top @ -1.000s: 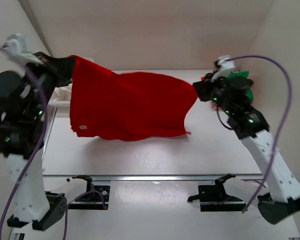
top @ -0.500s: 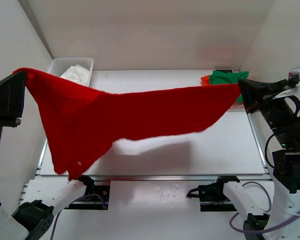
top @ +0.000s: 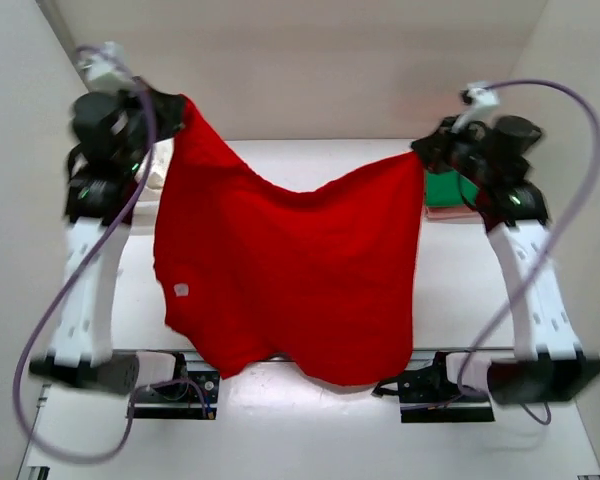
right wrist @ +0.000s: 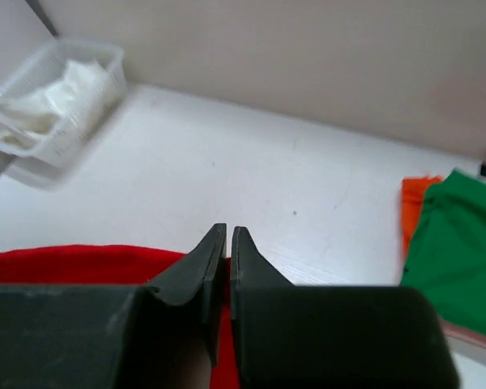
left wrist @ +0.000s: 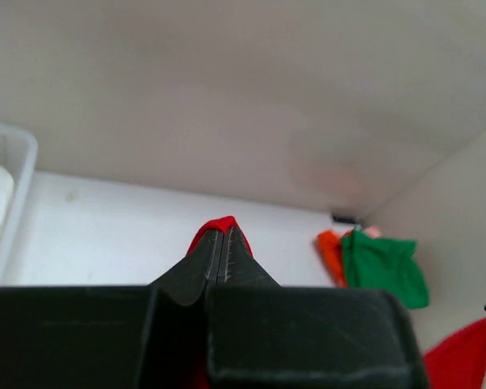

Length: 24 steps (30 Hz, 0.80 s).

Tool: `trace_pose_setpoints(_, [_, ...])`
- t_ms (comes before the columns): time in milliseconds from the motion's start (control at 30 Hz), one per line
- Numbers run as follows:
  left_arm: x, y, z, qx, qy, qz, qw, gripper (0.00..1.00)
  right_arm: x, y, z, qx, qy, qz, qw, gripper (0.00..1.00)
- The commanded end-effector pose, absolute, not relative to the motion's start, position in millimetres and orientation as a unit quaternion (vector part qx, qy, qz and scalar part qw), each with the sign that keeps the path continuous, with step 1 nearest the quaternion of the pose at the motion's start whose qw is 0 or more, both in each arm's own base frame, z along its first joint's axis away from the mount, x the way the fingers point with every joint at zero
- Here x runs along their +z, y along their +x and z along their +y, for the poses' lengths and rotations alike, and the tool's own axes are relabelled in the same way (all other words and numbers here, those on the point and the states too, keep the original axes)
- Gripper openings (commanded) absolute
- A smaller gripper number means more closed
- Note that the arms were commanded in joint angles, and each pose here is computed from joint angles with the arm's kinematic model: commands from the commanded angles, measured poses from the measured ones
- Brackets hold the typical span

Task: Fold and stack the t-shirts
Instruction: Flatten out the tshirt

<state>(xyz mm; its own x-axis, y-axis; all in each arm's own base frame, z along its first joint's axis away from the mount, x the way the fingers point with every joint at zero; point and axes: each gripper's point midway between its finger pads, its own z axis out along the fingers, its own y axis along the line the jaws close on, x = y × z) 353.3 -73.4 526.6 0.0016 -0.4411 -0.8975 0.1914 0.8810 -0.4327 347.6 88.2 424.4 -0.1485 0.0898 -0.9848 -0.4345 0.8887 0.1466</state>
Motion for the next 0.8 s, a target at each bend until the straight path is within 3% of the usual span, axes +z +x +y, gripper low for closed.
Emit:
trace_pose_setpoints(0, [483.4, 425.3, -82.1, -0.232, -0.072, 0.691, 0.681, 0.0, 386.0, 409.4, 92.7, 0.195, -0.116, 0.743, 0.63, 0.0])
trace_pose_setpoints(200, [370.9, 555.2, -103.6, -0.2, -0.056, 0.767, 0.607, 0.0, 312.8, 520.8, 85.6, 0.177, -0.098, 0.784, 0.587, 0.0])
trace_pose_setpoints(233, [349.3, 578.8, -107.3, -0.196, -0.054, 0.779, 0.593, 0.0, 279.3, 538.7, 82.8, 0.177, -0.09, 0.804, 0.561, 0.0])
trace_pose_setpoints(267, [339.3, 590.8, -108.0, -0.192, -0.054, 0.784, 0.587, 0.04, 291.1, 552.7, 81.2, 0.173, -0.089, 0.798, 0.571, 0.0])
trace_pose_setpoints(300, [322.4, 610.9, -107.9, -0.183, -0.057, 0.794, 0.577, 0.2, 273.5, 576.2, 81.8, 0.166, -0.089, 0.808, 0.558, 0.05])
trace_pose_setpoints(333, [308.3, 627.1, -107.4, -0.178, -0.058, 0.801, 0.569, 0.3, 261.0, 600.7, 73.2, 0.139, -0.083, 0.814, 0.558, 0.17])
trace_pose_setpoints(367, [324.8, 634.2, -107.0, -0.18, -0.062, 0.788, 0.585, 0.42, 233.0, 614.1, 68.9, 0.114, -0.071, 0.833, 0.537, 0.2])
trace_pose_setpoints(400, [304.5, 643.2, -104.3, -0.176, -0.071, 0.798, 0.571, 0.54, 248.4, 623.7, 67.6, 0.101, -0.073, 0.828, 0.547, 0.25])
trace_pose_setpoints(433, [309.8, 648.6, -99.3, -0.182, -0.078, 0.792, 0.577, 0.6, 229.7, 634.0, 61.7, 0.084, -0.061, 0.838, 0.535, 0.3])
trace_pose_setpoints(500, [321.7, 645.2, -95.8, -0.179, -0.081, 0.786, 0.586, 0.79, 244.6, 644.1, 49.1, 0.049, -0.038, 0.84, 0.538, 0.53])
trace_pose_setpoints(533, [342.0, 635.6, -95.8, -0.18, -0.075, 0.778, 0.598, 0.82, 255.6, 643.5, 50.6, 0.043, -0.038, 0.837, 0.545, 0.63])
trace_pose_setpoints(600, [347.2, 613.3, -91.2, -0.167, -0.077, 0.785, 0.591, 0.97, 254.2, 627.6, 50.5, 0.024, -0.03, 0.849, 0.527, 0.71])
trace_pose_setpoints(667, [340.5, 571.6, -83.2, -0.173, -0.079, 0.8, 0.569, 0.98, 278.2, 595.9, 49.7, 0.011, -0.016, 0.845, 0.535, 0.72])
trace_pose_setpoints(733, [324.4, 528.8, -89.2, -0.192, -0.084, 0.817, 0.537, 0.99, 236.7, 549.8, 54.6, 0.024, 0.003, 0.869, 0.494, 0.7])
trace_pose_setpoints(767, [313.1, 495.0, -93.2, -0.213, -0.084, 0.828, 0.512, 0.99, 266.1, 530.6, 57.4, 0.038, 0.009, 0.852, 0.523, 0.69])
